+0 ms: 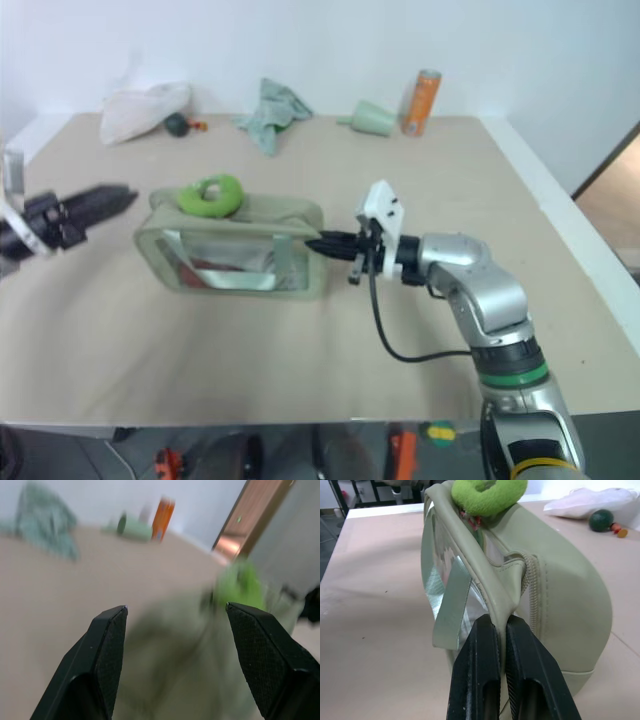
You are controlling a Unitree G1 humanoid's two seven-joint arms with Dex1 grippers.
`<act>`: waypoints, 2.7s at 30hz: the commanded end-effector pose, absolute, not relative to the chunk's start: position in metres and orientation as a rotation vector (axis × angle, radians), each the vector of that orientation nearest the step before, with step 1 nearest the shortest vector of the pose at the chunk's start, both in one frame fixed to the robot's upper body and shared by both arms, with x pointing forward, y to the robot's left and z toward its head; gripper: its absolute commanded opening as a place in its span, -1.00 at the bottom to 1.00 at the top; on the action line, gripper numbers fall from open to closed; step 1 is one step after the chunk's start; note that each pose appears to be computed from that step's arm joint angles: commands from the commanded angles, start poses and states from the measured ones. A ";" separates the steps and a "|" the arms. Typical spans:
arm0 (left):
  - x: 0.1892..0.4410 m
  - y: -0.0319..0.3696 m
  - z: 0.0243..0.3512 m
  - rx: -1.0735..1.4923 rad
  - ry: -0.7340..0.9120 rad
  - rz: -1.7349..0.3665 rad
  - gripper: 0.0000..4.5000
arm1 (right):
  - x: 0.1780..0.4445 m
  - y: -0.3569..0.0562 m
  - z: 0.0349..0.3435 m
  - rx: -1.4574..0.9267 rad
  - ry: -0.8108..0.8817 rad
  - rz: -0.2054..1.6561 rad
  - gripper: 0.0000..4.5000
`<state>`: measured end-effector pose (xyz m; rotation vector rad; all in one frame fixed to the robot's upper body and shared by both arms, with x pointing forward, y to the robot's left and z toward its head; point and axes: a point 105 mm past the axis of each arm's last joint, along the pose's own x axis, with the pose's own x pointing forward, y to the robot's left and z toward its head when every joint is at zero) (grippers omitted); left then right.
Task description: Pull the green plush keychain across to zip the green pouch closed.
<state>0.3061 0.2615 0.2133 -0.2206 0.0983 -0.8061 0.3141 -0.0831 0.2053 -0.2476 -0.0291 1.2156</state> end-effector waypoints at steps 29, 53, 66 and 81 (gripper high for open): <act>0.283 0.273 0.285 -0.187 -0.132 -0.885 0.44 | 0.311 -0.081 0.212 -0.272 -0.051 1.240 -1.00; 0.280 0.250 0.209 -0.174 0.117 -0.920 0.44 | 0.309 -0.081 0.213 -0.279 -0.047 1.251 -1.00; 0.299 0.233 0.218 -0.215 0.070 -0.956 -0.66 | 0.306 -0.084 0.213 -0.281 -0.041 1.233 -1.00; 0.301 0.220 0.205 -0.195 0.104 -0.932 -1.00 | 0.314 -0.094 0.240 -0.161 -0.125 1.191 -0.24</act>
